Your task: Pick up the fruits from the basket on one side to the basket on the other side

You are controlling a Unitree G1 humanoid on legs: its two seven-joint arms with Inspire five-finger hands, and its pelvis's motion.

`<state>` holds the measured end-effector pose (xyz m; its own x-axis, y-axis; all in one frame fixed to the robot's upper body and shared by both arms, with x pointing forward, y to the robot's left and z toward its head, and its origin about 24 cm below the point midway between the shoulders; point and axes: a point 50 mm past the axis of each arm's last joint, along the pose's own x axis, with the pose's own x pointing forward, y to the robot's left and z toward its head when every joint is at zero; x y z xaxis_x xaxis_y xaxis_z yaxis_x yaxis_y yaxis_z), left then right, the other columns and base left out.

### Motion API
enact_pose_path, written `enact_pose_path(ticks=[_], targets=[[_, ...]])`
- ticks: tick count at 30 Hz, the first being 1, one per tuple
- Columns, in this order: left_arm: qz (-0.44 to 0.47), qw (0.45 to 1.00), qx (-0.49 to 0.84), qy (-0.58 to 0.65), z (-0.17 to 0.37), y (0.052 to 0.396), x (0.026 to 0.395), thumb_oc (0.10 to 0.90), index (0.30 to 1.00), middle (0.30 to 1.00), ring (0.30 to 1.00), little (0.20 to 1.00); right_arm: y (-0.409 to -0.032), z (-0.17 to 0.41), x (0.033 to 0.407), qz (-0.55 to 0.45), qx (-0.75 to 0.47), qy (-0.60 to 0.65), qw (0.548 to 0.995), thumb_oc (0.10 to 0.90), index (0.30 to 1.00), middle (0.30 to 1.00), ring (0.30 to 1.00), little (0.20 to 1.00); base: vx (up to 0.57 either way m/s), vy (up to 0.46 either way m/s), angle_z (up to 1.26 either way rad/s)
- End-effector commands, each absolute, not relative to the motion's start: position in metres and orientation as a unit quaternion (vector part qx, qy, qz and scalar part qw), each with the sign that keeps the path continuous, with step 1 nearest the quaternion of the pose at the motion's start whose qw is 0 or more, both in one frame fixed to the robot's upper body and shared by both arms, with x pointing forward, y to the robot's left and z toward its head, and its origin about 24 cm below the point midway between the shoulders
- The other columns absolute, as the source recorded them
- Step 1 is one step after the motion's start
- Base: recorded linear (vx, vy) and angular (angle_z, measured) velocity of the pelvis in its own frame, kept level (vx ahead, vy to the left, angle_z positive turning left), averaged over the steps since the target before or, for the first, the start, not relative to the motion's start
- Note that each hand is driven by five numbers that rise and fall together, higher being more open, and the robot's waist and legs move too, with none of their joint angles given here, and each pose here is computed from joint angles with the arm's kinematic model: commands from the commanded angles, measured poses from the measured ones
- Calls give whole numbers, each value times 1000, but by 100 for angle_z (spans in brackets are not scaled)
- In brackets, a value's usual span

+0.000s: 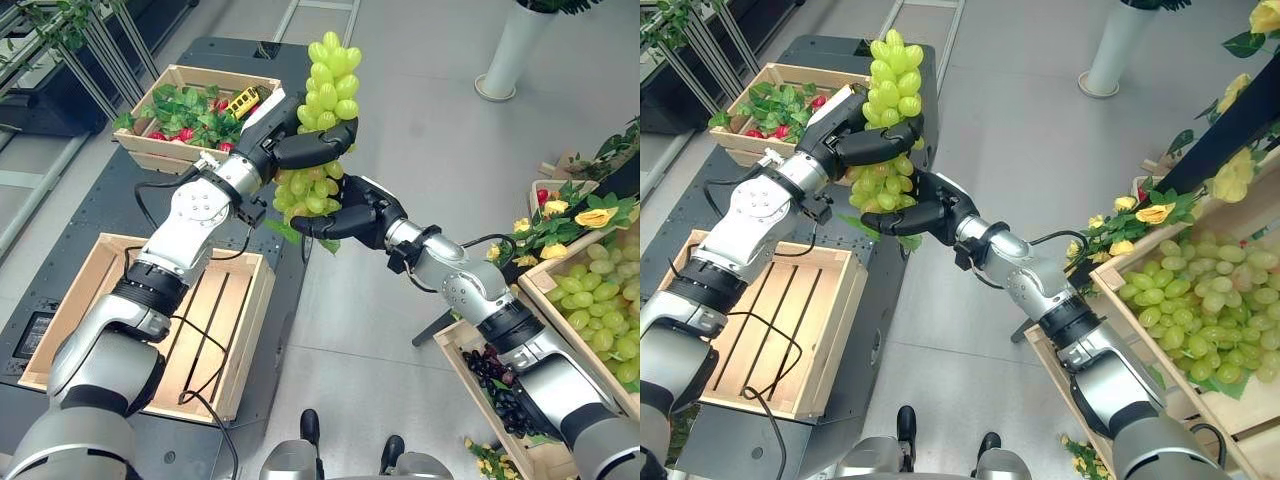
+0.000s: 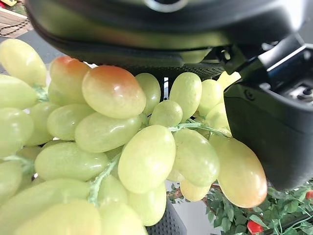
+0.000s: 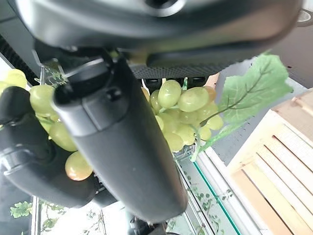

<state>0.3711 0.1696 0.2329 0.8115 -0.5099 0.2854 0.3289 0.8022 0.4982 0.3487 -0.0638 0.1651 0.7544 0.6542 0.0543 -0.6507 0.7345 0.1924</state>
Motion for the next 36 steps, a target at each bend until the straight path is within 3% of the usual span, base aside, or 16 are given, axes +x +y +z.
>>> enact_pose_path(ticks=[1,10,11,12,31,32,33,34,36], targets=[[-270,918,191,-219,234,139,382,400,300,300,300,300,-30,207,351,372,181,-84,907,800,900,900,900,900,0,0,0],[-288,922,173,-190,216,137,383,400,300,300,300,300,-29,220,355,357,208,-106,905,800,900,900,900,900,0,0,0],[-289,923,171,-190,215,137,383,400,300,300,300,300,-29,220,355,354,213,-108,904,720,780,780,780,780,0,0,0],[-289,923,168,-189,214,136,383,400,300,300,300,300,-29,222,355,347,225,-114,903,400,300,300,300,300,0,0,0],[-287,928,154,-182,204,126,382,400,300,300,300,300,-33,228,361,293,246,-135,914,400,300,300,300,300,0,0,0],[-281,930,153,-179,203,127,382,417,326,326,326,326,-33,228,361,292,244,-136,915,400,300,300,300,300,0,0,0],[-274,933,152,-176,202,129,383,587,580,580,580,580,-32,228,361,291,243,-136,915,400,300,300,300,300,0,0,0],[-255,940,147,-171,201,133,385,800,900,900,900,900,-33,228,361,289,243,-136,916,400,300,300,300,300,-9,0,3],[-236,946,144,-173,201,138,386,800,900,900,900,900,-34,227,361,286,242,-135,917,400,300,300,300,300,-8,-1,3]])
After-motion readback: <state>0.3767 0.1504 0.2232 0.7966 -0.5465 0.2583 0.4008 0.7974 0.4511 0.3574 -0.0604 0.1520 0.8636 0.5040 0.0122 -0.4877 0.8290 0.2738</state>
